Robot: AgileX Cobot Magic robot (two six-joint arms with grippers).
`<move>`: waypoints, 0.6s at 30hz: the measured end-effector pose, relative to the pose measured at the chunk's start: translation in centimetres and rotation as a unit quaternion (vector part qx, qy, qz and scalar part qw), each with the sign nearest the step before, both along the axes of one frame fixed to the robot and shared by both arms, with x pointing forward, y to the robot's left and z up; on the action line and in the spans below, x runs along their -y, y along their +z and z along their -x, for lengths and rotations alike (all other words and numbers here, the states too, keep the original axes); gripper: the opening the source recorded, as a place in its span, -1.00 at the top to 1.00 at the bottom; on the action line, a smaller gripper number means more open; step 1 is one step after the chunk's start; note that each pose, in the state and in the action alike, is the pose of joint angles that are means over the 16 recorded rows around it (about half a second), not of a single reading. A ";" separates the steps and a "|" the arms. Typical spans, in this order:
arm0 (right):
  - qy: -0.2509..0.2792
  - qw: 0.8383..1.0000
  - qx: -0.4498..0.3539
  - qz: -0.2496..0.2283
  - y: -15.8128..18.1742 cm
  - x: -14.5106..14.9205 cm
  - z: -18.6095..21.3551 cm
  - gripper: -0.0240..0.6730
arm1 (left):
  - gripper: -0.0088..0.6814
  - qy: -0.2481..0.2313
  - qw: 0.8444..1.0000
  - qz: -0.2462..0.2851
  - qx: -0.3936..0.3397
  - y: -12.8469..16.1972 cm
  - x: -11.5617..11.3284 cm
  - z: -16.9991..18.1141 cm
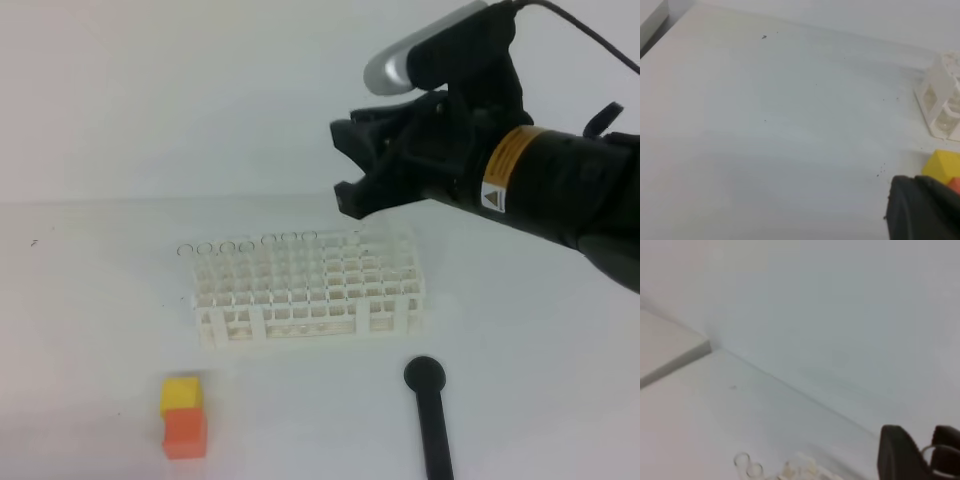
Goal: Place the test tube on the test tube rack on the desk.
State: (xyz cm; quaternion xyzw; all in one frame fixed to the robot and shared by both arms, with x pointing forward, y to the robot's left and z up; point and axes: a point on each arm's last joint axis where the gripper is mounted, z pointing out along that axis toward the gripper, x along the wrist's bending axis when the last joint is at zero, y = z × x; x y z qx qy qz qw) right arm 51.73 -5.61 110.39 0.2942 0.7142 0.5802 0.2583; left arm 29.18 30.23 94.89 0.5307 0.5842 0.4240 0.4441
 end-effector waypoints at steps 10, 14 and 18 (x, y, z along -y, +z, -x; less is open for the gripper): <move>-0.003 0.997 0.060 -0.043 -1.5 -1.7 -1.5 0.59 | 0.98 0.000 1.000 0.000 0.000 0.0 0.0 0.0; -0.010 0.996 0.079 -0.039 -2.9 -2.4 -2.2 0.59 | 0.98 0.000 1.000 0.000 0.000 0.0 0.0 0.0; -0.016 0.995 0.090 -0.036 -3.9 -2.8 -2.7 0.59 | 0.98 0.000 1.000 0.000 0.000 0.0 0.0 0.0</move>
